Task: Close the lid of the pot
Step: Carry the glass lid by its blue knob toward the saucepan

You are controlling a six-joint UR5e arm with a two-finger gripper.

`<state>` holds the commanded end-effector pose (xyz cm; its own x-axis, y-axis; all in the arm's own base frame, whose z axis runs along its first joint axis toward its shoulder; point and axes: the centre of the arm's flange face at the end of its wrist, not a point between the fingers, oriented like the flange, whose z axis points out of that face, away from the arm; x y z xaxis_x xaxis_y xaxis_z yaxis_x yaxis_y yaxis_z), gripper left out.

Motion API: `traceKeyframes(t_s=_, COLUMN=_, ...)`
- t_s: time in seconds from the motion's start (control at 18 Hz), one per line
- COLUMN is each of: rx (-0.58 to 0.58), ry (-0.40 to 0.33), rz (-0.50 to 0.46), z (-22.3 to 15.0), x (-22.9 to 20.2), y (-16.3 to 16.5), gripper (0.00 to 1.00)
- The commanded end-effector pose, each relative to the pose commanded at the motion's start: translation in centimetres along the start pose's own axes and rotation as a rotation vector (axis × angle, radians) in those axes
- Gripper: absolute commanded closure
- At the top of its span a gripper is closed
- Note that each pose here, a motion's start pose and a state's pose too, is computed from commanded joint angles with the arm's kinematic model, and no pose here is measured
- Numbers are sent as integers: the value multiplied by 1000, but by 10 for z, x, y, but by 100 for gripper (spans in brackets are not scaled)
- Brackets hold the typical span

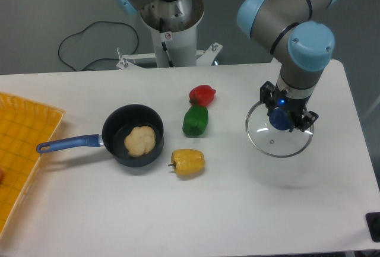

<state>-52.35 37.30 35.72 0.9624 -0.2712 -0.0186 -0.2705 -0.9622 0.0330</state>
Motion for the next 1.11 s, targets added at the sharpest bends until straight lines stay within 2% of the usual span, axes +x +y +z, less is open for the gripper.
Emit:
traceKeyframes(t_s=0.61, rx=6, ry=2, rz=20, z=-1, x=8, y=-13, gripper=57)
traceKeyframes(t_s=1.11, rx=24, ry=-12, rz=78, z=-21, x=87, y=-71, gripper=58)
